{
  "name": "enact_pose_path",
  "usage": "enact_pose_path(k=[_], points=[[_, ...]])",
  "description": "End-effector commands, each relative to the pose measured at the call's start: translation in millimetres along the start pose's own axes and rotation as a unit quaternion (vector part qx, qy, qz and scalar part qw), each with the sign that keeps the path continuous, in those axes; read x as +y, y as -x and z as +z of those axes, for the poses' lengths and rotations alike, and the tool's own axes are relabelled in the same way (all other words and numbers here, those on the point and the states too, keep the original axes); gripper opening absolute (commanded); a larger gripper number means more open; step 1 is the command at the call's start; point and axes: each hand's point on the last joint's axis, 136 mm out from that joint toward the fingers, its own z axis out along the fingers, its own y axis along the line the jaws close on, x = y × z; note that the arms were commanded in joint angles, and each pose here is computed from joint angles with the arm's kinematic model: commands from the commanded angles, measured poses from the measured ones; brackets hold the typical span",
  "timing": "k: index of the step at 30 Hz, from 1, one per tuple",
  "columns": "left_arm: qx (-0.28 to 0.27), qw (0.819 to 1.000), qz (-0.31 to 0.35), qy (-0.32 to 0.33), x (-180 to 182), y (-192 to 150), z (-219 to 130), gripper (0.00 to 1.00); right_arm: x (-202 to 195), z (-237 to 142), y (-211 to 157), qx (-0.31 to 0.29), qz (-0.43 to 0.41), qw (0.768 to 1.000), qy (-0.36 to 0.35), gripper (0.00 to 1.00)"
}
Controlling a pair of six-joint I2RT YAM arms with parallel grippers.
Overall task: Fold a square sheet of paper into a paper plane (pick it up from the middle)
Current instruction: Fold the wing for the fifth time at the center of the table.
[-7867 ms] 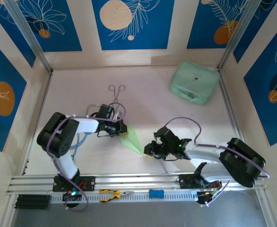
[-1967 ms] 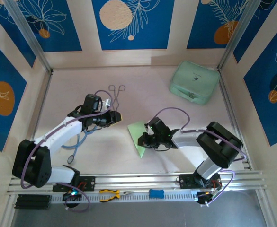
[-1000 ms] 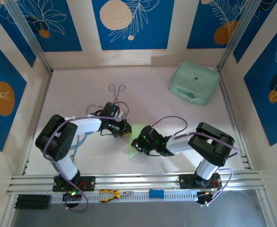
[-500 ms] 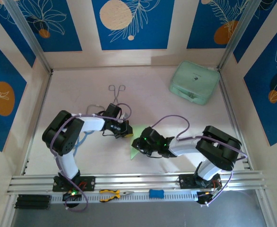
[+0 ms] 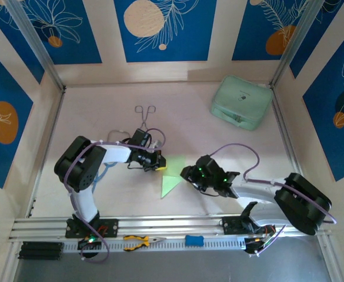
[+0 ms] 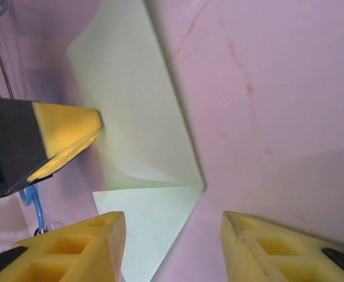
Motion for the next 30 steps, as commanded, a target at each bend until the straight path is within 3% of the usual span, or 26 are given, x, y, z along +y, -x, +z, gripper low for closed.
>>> enact_pose_path(k=[1, 9, 30], points=[[0.034, 0.999, -0.009, 0.018, 13.1, -17.9, 9.7, 0.07, -3.2, -5.3, -0.3, 0.014, -0.002, 1.0, 0.006, 0.49], [0.036, 0.999, -0.003, 0.015, 8.9, -18.6, 9.1, 0.07, 12.2, -6.4, 1.9, 0.036, -0.015, 0.999, 0.034, 0.43], [0.037, 0.999, -0.003, 0.022, 9.6, -19.8, 7.9, 0.07, 5.6, 13.1, 14.3, 0.073, -0.011, 0.997, -0.018, 0.41]])
